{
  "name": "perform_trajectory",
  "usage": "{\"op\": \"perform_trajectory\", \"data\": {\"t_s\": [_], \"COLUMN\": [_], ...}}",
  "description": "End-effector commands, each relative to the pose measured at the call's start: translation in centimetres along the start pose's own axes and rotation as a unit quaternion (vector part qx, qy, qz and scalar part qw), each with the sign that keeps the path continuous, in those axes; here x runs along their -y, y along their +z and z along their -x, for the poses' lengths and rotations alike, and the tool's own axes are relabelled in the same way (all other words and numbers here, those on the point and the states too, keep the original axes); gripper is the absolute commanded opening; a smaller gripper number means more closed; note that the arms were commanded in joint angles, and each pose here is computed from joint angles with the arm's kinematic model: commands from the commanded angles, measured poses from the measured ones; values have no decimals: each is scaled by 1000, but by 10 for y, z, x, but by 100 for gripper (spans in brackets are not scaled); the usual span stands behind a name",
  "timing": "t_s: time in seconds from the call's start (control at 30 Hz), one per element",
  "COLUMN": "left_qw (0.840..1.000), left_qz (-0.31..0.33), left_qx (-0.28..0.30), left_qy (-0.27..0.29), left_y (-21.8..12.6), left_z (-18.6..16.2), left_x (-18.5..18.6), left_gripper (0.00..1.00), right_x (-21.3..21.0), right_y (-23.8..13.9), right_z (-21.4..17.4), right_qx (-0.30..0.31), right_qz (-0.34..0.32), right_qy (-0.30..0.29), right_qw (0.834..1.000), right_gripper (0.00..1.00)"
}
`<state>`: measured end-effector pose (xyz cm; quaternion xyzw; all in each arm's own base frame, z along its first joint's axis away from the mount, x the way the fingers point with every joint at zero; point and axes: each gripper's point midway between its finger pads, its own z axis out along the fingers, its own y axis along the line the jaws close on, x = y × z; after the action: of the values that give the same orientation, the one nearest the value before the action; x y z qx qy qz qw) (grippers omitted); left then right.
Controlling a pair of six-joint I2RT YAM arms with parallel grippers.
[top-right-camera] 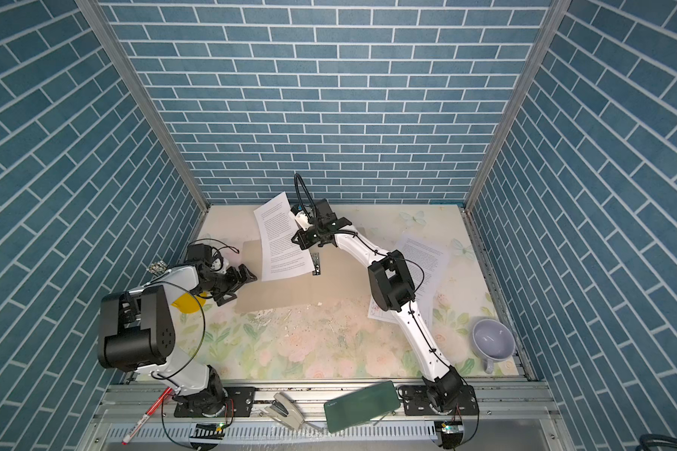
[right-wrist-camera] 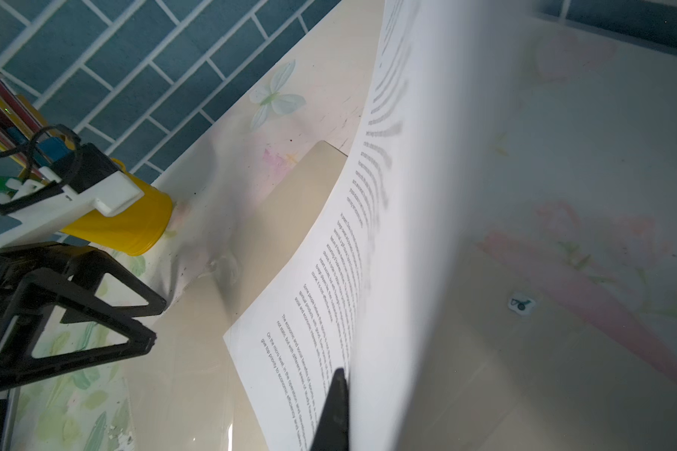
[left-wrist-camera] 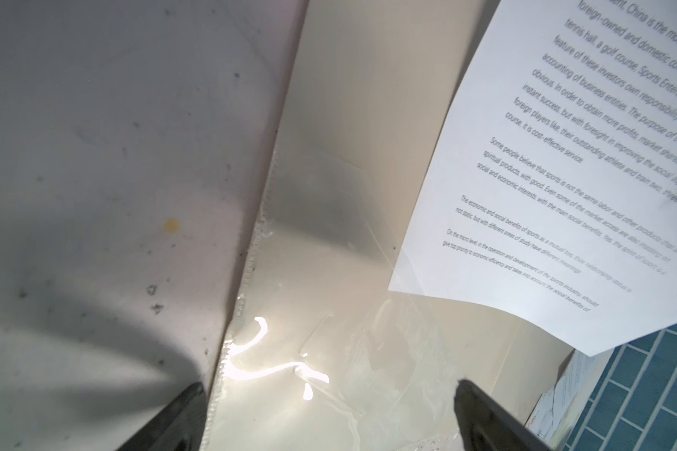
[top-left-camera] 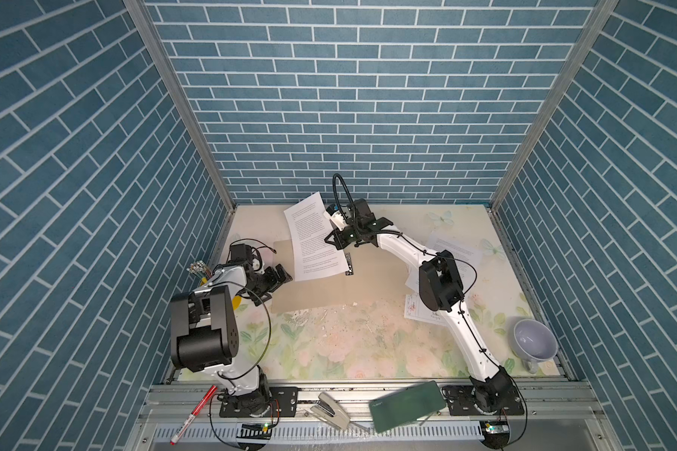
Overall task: Put the files into the folder
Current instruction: 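Lower the sheets onto the folder's clear pocket with the right gripper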
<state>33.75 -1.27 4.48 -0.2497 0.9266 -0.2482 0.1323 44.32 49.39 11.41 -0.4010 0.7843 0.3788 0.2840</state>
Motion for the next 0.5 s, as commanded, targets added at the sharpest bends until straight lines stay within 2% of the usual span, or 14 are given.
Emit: {"op": "perform_trajectory", "data": {"t_s": [0.0, 0.47], "left_qw": [1000, 1000], "left_qz": [-8, -19], "left_qx": [1, 3], "left_qy": [-1, -3], "left_y": [1, 3], "left_z": [0, 2], "left_x": [0, 3], "left_gripper": [100, 100], "right_x": [-13, -24], "right_y": [7, 23], "right_z": [5, -7], "right_qx": [13, 6], "right_qz": [30, 49], "right_qy": [-30, -11], "right_qw": [999, 999], "right_gripper": [6, 6]}}
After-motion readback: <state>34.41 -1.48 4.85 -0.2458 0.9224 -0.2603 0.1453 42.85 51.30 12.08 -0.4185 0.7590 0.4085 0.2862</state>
